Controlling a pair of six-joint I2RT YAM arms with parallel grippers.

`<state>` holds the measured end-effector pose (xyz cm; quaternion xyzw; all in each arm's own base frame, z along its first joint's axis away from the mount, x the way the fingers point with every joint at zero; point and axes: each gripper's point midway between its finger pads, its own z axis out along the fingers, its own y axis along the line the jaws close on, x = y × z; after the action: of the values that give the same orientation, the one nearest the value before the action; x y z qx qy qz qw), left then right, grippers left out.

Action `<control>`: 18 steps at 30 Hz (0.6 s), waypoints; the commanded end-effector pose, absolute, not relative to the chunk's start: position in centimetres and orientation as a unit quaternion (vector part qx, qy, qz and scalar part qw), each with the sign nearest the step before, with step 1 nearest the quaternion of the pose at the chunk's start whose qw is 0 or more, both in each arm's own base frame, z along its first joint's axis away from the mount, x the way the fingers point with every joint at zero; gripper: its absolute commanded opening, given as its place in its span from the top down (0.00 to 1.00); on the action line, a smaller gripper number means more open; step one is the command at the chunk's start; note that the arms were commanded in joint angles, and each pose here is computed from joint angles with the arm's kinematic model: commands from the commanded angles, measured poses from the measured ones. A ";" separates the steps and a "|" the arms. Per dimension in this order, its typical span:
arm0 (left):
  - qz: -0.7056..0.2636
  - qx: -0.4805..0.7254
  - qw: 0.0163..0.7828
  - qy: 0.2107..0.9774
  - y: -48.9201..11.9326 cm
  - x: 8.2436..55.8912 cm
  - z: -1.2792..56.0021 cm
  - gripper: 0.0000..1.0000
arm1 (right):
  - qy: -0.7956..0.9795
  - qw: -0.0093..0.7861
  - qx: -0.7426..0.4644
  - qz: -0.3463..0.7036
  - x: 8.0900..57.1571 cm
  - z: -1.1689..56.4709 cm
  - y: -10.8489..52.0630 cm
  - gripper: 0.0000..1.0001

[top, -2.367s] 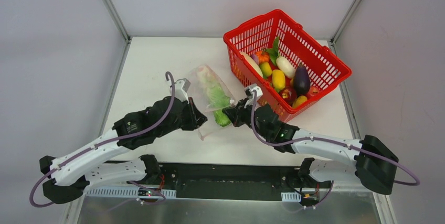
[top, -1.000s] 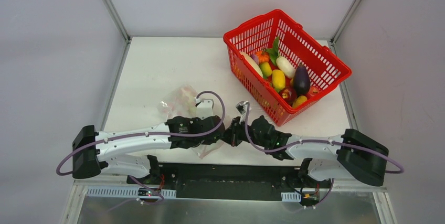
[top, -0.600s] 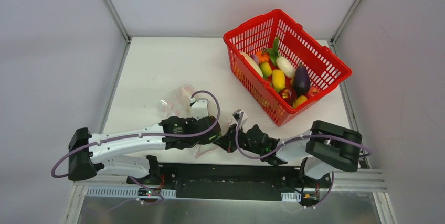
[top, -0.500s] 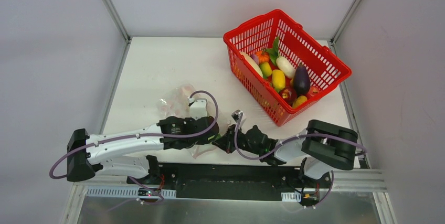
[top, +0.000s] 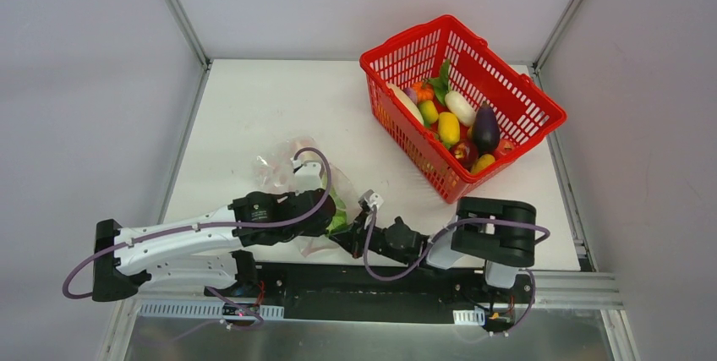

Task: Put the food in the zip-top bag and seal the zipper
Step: Place the fake vegetable in the zipper food storage bag.

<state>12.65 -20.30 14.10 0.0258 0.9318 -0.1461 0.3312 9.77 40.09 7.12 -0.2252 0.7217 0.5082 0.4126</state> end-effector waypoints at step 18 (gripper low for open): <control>-0.193 -0.016 0.321 0.927 -21.1 12.1 13.9 1.00 | 0.668 0.642 -0.128 0.354 16.5 9.2 40.5 1.00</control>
<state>12.37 -21.37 13.56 -0.0071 0.9296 -0.1818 0.3204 12.19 42.12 4.66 -0.2521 0.6964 0.3655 0.5638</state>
